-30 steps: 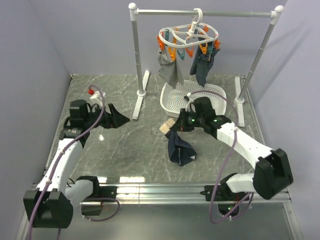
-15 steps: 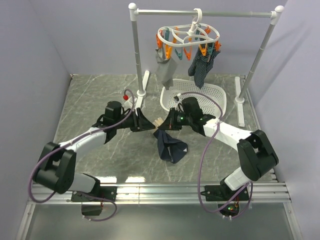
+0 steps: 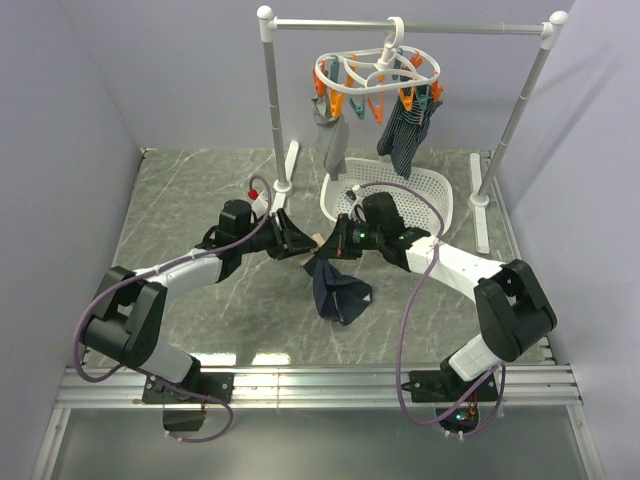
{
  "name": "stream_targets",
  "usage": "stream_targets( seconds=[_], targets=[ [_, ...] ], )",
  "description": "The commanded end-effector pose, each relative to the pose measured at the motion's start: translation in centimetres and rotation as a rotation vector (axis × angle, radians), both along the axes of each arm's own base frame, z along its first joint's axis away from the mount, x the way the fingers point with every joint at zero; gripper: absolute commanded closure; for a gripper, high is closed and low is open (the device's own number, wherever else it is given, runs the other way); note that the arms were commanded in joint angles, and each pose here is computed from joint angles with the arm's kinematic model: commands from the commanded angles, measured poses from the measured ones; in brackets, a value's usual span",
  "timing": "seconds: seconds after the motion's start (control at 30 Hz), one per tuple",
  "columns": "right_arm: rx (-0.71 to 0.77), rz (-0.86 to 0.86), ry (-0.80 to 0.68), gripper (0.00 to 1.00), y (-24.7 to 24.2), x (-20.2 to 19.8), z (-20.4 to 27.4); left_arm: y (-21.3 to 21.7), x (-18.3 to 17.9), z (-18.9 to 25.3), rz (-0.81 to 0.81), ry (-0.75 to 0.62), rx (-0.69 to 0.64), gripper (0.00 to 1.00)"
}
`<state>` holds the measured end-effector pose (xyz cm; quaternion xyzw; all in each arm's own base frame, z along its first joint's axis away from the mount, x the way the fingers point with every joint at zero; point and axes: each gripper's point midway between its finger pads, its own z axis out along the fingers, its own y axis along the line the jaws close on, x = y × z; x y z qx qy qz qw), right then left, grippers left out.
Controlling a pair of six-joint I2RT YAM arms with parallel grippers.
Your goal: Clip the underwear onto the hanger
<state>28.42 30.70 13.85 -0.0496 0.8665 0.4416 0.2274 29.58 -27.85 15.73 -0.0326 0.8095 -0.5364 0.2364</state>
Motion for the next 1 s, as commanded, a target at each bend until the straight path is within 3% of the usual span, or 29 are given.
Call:
stream_targets(
  seconds=[0.0,0.07,0.2,0.33,0.67,0.77,0.97],
  targets=[
    [0.067,0.037,-0.085,1.0,1.4,0.6,3.4,-1.1,1.2,1.7,0.01,-0.042,-0.028,0.51],
    [0.07,0.046,-0.095,0.97,1.4,0.4,3.8,-1.2,1.6,1.5,0.013,-0.035,-0.02,0.55],
    [0.062,0.052,-0.097,0.87,0.9,0.2,3.9,-1.2,1.6,1.2,-0.007,-0.033,0.005,0.86],
    [0.069,0.026,-0.1,0.82,-0.7,0.9,4.2,-0.8,0.6,1.9,-0.042,-0.07,0.02,1.0],
    [0.076,0.028,-0.167,0.87,-3.3,2.5,6.3,0.5,-2.2,3.0,-0.177,-0.158,0.103,1.0],
    [0.042,0.035,-0.218,1.0,-5.4,2.2,7.1,2.4,-2.8,3.7,-0.2,-0.221,0.194,1.0],
    [-0.03,0.048,-0.376,1.0,-9.7,-0.8,8.9,6.3,-2.9,5.2,-0.174,-0.379,0.378,1.0]
  ],
)
